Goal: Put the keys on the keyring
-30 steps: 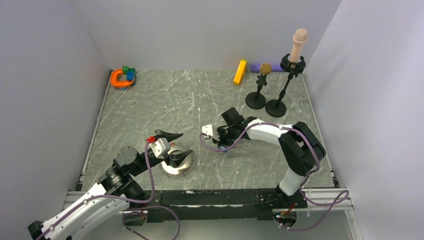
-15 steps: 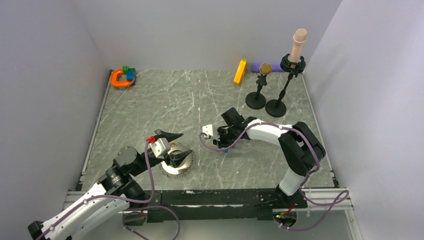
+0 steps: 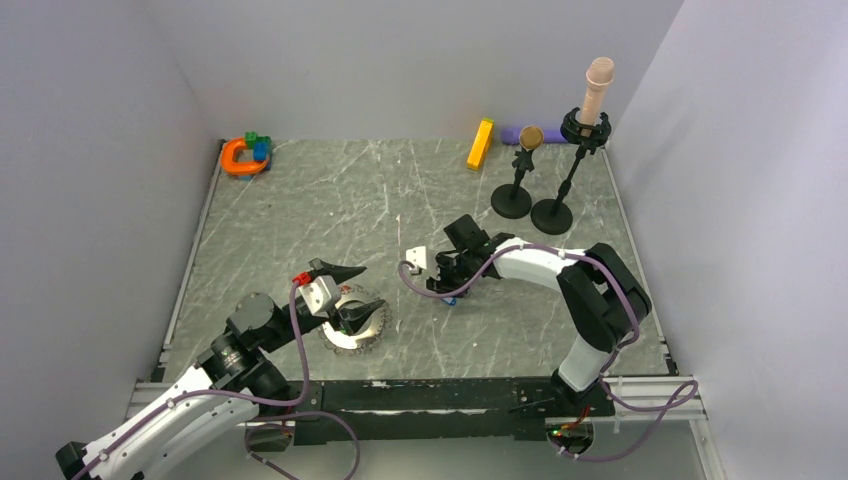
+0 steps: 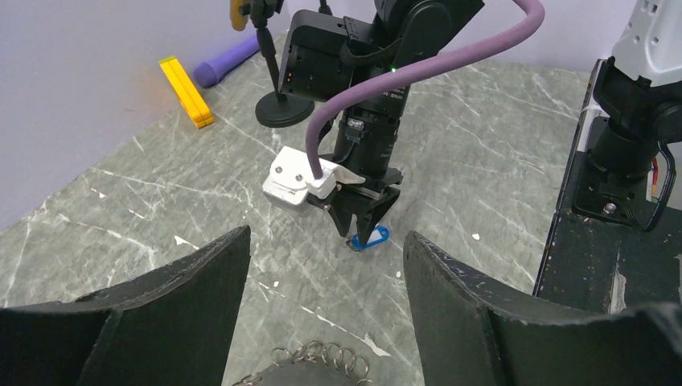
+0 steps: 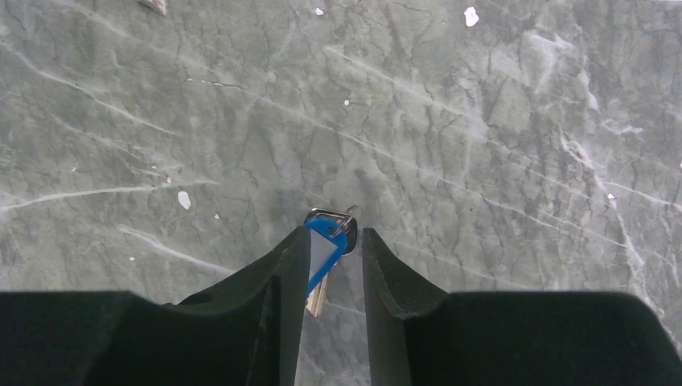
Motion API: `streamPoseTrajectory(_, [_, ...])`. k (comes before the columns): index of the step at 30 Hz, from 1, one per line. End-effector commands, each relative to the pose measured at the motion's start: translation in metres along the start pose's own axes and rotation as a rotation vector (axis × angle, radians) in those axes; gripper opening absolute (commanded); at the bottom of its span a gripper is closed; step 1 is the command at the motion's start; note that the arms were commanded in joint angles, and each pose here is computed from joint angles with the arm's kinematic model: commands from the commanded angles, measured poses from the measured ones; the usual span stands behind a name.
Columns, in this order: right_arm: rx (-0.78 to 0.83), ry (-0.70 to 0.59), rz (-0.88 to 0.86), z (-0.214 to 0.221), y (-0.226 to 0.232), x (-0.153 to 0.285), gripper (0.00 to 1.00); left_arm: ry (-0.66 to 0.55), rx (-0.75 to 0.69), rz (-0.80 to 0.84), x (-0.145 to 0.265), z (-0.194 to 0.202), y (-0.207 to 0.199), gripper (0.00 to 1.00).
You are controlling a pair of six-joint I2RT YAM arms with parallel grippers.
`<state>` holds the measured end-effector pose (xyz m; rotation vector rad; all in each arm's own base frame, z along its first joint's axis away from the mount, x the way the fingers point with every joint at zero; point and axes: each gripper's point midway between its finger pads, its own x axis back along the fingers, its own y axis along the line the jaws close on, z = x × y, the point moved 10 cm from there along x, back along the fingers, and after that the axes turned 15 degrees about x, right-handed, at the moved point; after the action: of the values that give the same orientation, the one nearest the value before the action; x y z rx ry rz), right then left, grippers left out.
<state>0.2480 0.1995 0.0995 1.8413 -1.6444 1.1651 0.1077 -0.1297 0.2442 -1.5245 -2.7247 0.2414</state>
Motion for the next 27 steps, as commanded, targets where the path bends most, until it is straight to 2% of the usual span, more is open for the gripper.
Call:
streamPoseTrajectory(1, [-0.032, -0.006, 0.046, -0.002, -0.011, 0.005, 0.35, -0.035, 0.008, -0.011, 0.001, -0.006, 0.000, 0.74])
streamPoseTrajectory(13, [-0.059, -0.013, 0.034, -0.003, -0.014, 0.016, 0.37, -0.042, 0.006, -0.021, 0.002, -0.007, 0.000, 0.74])
streamPoseTrajectory(18, [-0.084, -0.030, 0.030, -0.010, -0.015, 0.037, 0.37, -0.012, 0.041, -0.076, 0.000, -0.005, 0.004, 0.75])
streamPoseTrajectory(21, [-0.126, -0.060, 0.011, -0.015, -0.013, 0.060, 0.37, 0.040, 0.106, -0.156, -0.002, -0.002, 0.008, 0.76])
streamPoseTrajectory(24, [-0.187, -0.104, -0.064, -0.023, -0.008, 0.089, 0.40, 0.079, 0.243, -0.244, -0.003, 0.002, 0.010, 0.81])
streamPoseTrajectory(27, [-0.359, -0.195, -0.228, -0.037, -0.005, 0.118, 0.45, 0.107, 0.417, -0.364, -0.001, 0.009, 0.013, 0.89])
